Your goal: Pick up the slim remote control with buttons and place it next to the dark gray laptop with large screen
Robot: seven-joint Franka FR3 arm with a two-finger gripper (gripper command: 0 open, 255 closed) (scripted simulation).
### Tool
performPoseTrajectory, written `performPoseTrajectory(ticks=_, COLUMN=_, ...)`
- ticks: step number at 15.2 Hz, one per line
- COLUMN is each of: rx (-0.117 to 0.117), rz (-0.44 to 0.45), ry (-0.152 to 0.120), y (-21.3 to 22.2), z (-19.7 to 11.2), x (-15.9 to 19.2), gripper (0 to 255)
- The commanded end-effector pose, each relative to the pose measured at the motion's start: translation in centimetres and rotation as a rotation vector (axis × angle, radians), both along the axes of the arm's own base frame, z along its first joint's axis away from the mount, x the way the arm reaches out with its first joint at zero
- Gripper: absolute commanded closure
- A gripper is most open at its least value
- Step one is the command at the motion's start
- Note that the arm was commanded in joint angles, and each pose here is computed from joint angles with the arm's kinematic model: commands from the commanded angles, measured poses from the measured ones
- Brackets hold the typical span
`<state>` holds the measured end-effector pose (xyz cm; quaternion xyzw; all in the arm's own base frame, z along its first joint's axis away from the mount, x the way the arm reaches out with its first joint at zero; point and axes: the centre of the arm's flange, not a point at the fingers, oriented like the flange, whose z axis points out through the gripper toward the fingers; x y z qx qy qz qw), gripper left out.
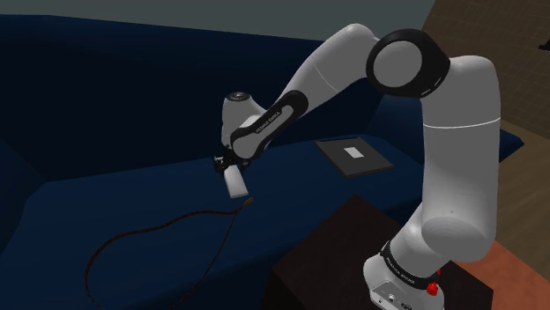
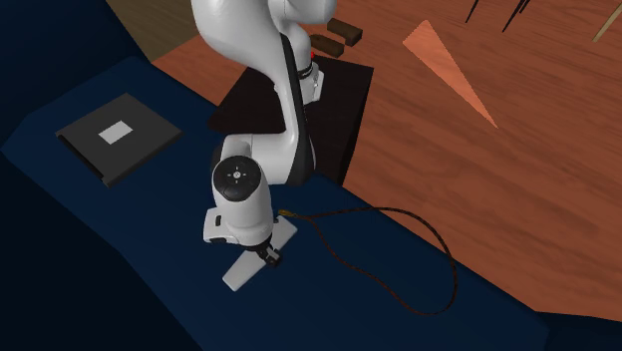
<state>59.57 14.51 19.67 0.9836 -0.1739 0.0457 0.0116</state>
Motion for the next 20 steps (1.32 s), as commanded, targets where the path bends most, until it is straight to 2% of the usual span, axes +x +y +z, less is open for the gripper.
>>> performPoseTrajectory(ticks=1, rx=0.0, rz=0.0, ry=0.0, y=0.0, z=1.0, x=0.1, gripper=255)
performPoseTrajectory(ticks=16, rx=0.0, rz=0.0, ry=0.0, y=0.0, z=8.6, x=0.1, gripper=255)
performPoseTrajectory(ticks=20, rx=0.0, rz=0.0, ry=0.0, y=-5.3, z=9.0, x=-0.5, gripper=255)
